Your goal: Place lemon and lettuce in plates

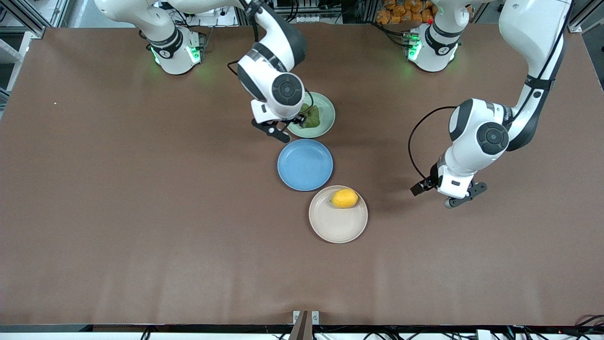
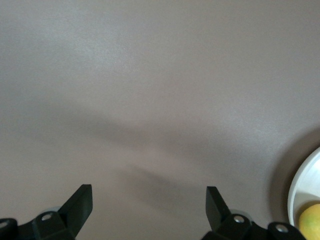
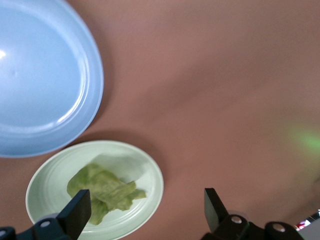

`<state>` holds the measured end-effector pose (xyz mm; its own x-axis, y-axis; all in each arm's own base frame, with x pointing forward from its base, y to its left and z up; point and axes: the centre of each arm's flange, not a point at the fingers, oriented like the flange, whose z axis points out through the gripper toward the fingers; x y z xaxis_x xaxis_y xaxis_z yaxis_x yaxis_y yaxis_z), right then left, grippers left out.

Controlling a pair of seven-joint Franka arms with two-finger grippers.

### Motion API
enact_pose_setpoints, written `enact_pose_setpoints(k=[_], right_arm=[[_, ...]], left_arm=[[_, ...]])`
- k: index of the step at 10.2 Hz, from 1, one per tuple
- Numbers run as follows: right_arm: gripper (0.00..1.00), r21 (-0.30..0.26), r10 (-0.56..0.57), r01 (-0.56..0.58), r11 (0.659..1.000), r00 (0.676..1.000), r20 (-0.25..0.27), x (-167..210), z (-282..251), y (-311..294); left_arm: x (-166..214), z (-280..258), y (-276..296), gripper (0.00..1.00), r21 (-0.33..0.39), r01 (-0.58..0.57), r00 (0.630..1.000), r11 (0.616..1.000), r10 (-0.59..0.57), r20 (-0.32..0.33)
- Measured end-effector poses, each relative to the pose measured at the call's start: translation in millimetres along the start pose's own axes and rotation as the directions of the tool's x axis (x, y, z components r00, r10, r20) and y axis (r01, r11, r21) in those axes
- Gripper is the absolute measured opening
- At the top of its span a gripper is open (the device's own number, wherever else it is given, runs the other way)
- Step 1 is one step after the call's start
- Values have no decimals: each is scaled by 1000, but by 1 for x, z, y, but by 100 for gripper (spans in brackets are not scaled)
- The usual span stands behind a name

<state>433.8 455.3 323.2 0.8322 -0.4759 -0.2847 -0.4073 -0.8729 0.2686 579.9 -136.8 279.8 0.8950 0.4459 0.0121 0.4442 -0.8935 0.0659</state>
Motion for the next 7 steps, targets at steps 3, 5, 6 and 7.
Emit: enact_pose_setpoints(k=[3, 5, 6, 7], right_arm=[[100, -25, -61, 63, 998, 996, 67, 68, -28, 48], [100, -17, -83, 86, 996, 991, 100, 115, -34, 78], [100, -28, -107, 111, 993, 988, 112, 135, -34, 93], [100, -40, -130, 136, 990, 984, 125, 152, -35, 108]], left_arm=[[19, -9, -22, 100, -9, 46, 999, 999, -46, -21], [30, -11, -36, 100, -11, 67, 997, 998, -67, -29], [33, -13, -40, 100, -11, 61, 998, 998, -61, -31], [31, -15, -43, 100, -7, 55, 998, 998, -55, -33]])
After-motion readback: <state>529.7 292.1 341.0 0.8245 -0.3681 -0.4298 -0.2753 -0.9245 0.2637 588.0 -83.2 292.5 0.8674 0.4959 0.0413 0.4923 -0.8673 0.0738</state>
